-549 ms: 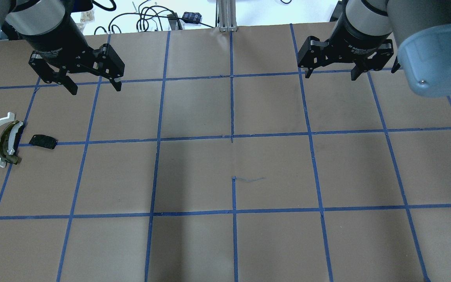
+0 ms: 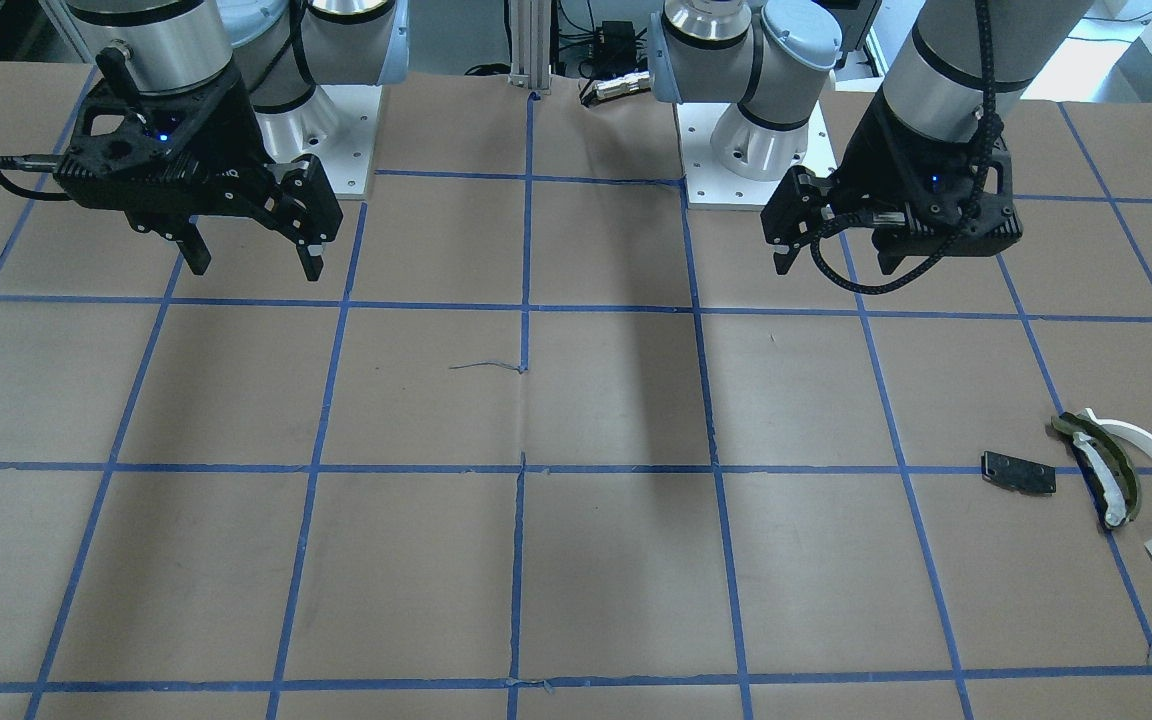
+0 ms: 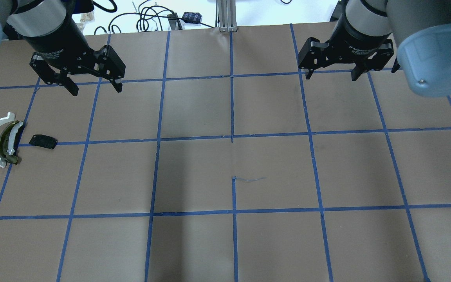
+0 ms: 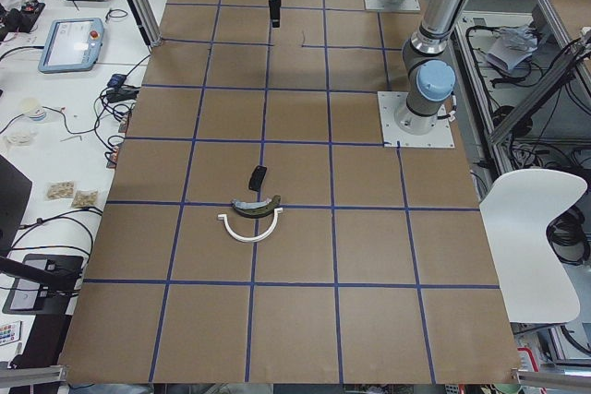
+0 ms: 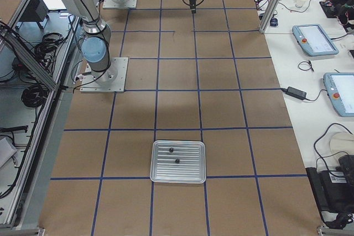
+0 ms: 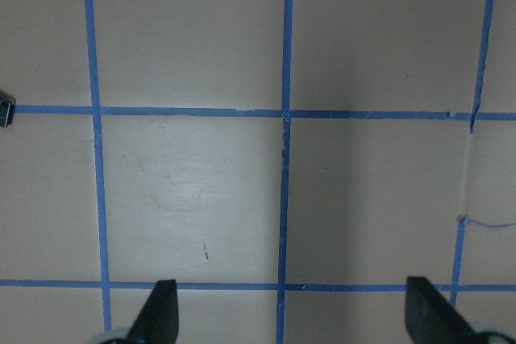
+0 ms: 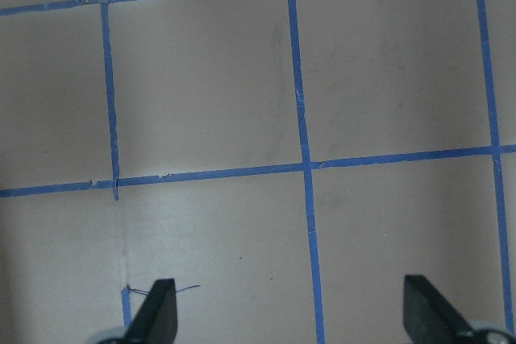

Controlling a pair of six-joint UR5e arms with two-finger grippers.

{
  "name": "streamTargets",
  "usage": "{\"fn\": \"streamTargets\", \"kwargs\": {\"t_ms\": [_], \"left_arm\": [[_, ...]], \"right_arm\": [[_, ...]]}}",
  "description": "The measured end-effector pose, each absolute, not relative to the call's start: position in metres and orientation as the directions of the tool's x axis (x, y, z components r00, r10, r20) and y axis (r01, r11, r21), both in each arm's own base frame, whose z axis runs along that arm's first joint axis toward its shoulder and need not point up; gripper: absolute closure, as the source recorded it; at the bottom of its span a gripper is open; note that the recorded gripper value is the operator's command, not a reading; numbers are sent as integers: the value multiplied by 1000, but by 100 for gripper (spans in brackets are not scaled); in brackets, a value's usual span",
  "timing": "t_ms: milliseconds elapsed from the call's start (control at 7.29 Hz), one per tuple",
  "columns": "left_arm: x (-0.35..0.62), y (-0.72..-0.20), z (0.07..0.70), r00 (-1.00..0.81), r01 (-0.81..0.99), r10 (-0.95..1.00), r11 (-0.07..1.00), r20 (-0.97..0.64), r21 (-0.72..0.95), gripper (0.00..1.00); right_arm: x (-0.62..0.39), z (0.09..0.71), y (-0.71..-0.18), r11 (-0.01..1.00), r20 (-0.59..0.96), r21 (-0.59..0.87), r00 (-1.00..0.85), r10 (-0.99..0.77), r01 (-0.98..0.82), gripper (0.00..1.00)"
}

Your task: Place bearing gear from tray to pile

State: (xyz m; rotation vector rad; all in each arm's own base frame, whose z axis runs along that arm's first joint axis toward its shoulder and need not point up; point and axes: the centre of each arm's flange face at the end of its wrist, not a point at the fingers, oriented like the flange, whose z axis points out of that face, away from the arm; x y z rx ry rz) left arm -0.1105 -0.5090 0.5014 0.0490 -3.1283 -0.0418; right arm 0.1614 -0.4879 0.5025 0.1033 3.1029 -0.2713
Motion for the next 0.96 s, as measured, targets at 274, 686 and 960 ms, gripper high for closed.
{"fn": "streamTargets", "kwargs": {"t_ms": [274,686,960], "left_arm": [[-110,-509,500,-999,-33,-33,999,12,29,0],[-111,-509,500,-999,-30,-30,999,12,31,0],[-113,-505,497,-999,-34,-34,999,13,36,0]], "right_arm": [[161,501,-487,989,-27,-135,-998,59,62,0],[165,503,-489,991,-69,-118,-996,60,68,0],[154,505,-494,989,-71,-124,-995,76,85,0]]}}
